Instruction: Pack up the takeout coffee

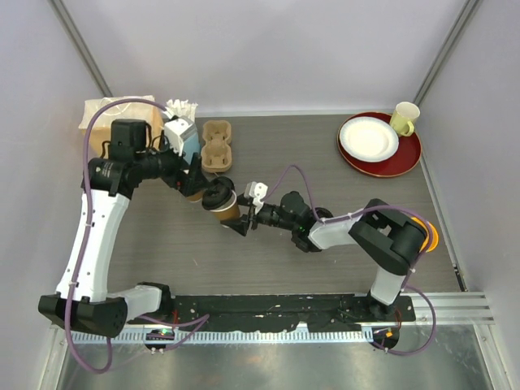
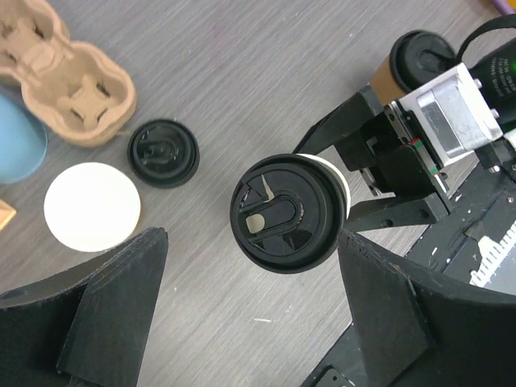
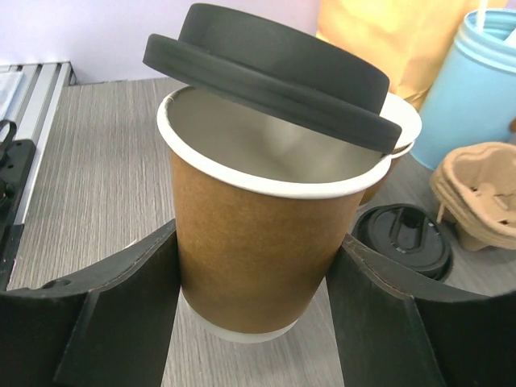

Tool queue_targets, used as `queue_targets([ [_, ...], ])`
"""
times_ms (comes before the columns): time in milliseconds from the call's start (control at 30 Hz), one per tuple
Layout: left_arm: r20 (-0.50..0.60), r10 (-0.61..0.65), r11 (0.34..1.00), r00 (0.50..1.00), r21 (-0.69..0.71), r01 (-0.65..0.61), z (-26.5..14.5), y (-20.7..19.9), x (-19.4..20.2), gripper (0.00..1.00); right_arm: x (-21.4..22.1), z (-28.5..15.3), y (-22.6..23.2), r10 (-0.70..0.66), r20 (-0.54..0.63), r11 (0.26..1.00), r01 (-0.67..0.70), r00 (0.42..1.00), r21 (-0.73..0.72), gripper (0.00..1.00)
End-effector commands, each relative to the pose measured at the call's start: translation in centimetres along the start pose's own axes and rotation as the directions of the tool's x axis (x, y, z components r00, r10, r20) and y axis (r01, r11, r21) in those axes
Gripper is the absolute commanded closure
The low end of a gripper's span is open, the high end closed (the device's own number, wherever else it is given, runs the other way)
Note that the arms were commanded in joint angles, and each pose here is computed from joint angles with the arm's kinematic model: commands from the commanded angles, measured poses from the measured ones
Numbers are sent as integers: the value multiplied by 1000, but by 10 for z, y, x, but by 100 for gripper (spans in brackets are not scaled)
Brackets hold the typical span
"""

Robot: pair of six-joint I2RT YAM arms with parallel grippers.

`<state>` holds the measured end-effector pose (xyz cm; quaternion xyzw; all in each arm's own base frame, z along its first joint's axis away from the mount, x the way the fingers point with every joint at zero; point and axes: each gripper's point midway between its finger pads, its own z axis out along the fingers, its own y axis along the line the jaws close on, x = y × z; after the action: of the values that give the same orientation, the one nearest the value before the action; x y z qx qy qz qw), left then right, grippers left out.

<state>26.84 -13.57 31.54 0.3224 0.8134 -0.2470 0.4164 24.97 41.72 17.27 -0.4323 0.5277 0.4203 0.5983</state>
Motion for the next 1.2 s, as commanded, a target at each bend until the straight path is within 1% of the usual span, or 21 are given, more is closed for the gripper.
queue_targets([
  [0,12,-23,998,1000,-52,23,-2,11,11,8,-17,15,5,-76,98,997,77,992,-8,52],
  [67,11,-21,1000,1000,7,21,-1,0,16,7,-11,19,8,-71,90,997,73,993,-18,52],
  [133,-3,-40,999,999,34,41,3,-5,25,6,1,26,8,-61,75,998,63,995,-25,52],
  [167,0,-36,999,999,36,36,3,-6,27,2,3,29,9,-58,77,998,61,995,-31,52],
  [200,-14,-38,999,999,35,39,7,-4,35,2,1,33,9,-60,90,997,63,994,-36,52],
  [233,-20,-31,999,999,21,32,9,0,38,2,11,36,10,-47,76,998,50,996,-43,52],
  [267,-27,-25,1000,999,9,26,12,3,42,2,13,38,9,-44,84,998,48,995,-46,52],
  [300,-43,-22,1000,999,-20,21,17,12,51,2,12,44,9,-41,93,998,45,995,-51,52],
  [333,-54,-23,999,998,-27,22,20,15,56,2,22,47,9,-27,80,998,31,996,-55,52],
  [400,-85,-20,999,996,-38,16,28,21,70,4,22,56,8,-25,92,998,30,995,-57,53],
  [467,-104,-18,999,994,-34,14,32,23,78,5,34,61,9,-14,77,998,18,997,-60,53],
  [633,-124,-14,998,992,-61,6,38,33,87,8,43,71,10,-10,72,998,15,997,-68,53],
  [833,-152,-24,999,988,-32,19,49,32,102,10,63,74,16,0,39,995,4,999,-99,53],
  [1000,-192,-43,999,980,-5,43,53,29,115,13,81,74,17,-1,6,996,1,1000,-95,53],
  [1167,-228,-55,998,972,20,62,54,21,129,16,84,74,18,-6,7,996,7,1000,-91,53],
])
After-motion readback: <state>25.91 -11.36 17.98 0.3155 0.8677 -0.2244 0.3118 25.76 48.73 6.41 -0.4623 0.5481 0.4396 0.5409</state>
